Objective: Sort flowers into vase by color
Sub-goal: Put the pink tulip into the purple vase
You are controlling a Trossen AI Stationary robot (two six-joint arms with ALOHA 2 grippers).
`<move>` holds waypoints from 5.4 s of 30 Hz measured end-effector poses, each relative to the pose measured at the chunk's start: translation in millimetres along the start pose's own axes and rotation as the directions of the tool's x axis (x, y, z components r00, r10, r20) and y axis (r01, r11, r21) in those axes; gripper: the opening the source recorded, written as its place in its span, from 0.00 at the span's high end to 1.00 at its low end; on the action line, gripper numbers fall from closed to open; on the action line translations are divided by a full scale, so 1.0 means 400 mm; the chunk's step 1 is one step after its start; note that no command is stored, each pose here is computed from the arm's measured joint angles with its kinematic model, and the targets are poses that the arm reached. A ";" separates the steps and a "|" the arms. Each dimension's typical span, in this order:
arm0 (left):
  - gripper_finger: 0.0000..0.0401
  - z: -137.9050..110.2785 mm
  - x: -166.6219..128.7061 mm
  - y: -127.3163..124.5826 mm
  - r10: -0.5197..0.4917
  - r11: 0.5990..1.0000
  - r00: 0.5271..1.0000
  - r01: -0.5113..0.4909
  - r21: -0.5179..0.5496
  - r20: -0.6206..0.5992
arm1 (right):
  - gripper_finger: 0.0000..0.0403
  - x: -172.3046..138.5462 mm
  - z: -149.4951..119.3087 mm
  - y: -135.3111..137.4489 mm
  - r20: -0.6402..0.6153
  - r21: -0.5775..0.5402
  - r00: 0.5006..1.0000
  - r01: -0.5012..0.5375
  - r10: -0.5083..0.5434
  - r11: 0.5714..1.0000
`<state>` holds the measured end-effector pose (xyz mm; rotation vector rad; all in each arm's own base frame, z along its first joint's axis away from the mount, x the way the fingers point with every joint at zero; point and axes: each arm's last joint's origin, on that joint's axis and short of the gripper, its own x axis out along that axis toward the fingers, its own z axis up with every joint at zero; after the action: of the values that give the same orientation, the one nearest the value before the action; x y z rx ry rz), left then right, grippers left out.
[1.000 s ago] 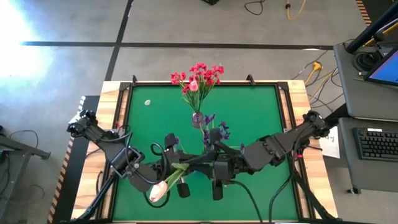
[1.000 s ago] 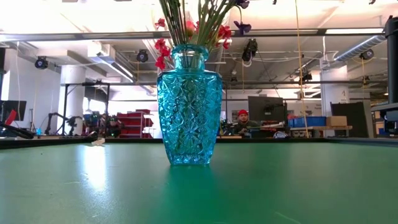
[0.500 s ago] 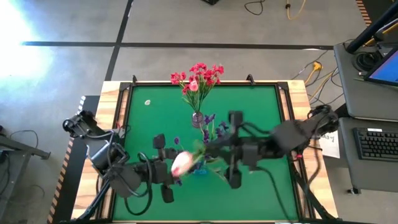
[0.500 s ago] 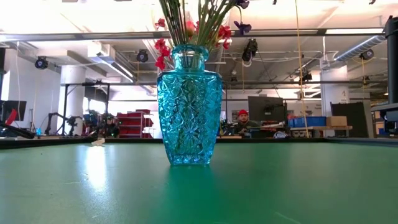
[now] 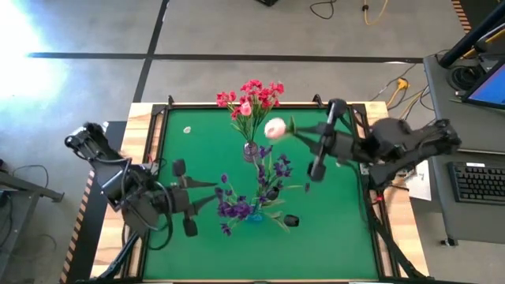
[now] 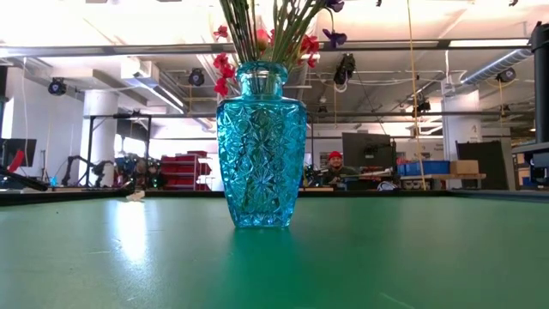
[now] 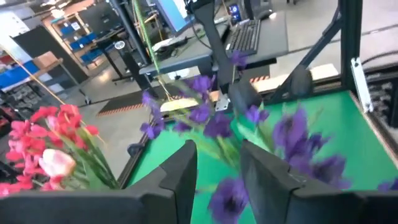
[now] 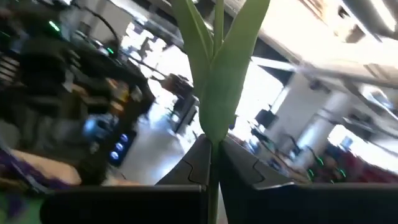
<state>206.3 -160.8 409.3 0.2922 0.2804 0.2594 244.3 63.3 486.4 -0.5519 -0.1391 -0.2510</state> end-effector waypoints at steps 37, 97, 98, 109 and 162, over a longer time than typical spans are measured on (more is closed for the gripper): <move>0.81 -0.541 0.140 0.158 0.010 0.963 0.992 0.025 -0.268 0.128 | 0.97 -0.024 -0.565 -0.171 0.025 0.373 0.989 0.123 -0.143 0.920; 0.75 -0.685 0.385 0.199 0.100 0.944 0.991 -0.069 -0.322 0.083 | 0.97 0.127 -0.760 0.015 0.264 0.385 0.955 0.025 -0.136 0.923; 0.72 -0.686 0.394 0.196 0.098 0.944 0.992 -0.068 -0.323 0.080 | 0.97 0.127 -0.761 0.015 0.262 0.385 0.956 0.024 -0.135 0.923; 0.38 -0.718 0.454 0.183 0.162 0.923 0.985 -0.131 -0.361 0.057 | 0.97 0.130 -0.772 0.022 0.215 0.397 0.971 0.015 -0.109 0.918; 0.14 -0.731 0.498 0.186 0.220 0.929 0.974 -0.227 -0.294 -0.057 | 0.97 0.160 -0.740 0.038 0.238 0.279 0.969 0.004 -0.074 0.960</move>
<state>286.0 37.5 117.5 0.0197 0.2266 0.5254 328.5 -94.7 241.8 -0.2989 -0.4209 -0.1966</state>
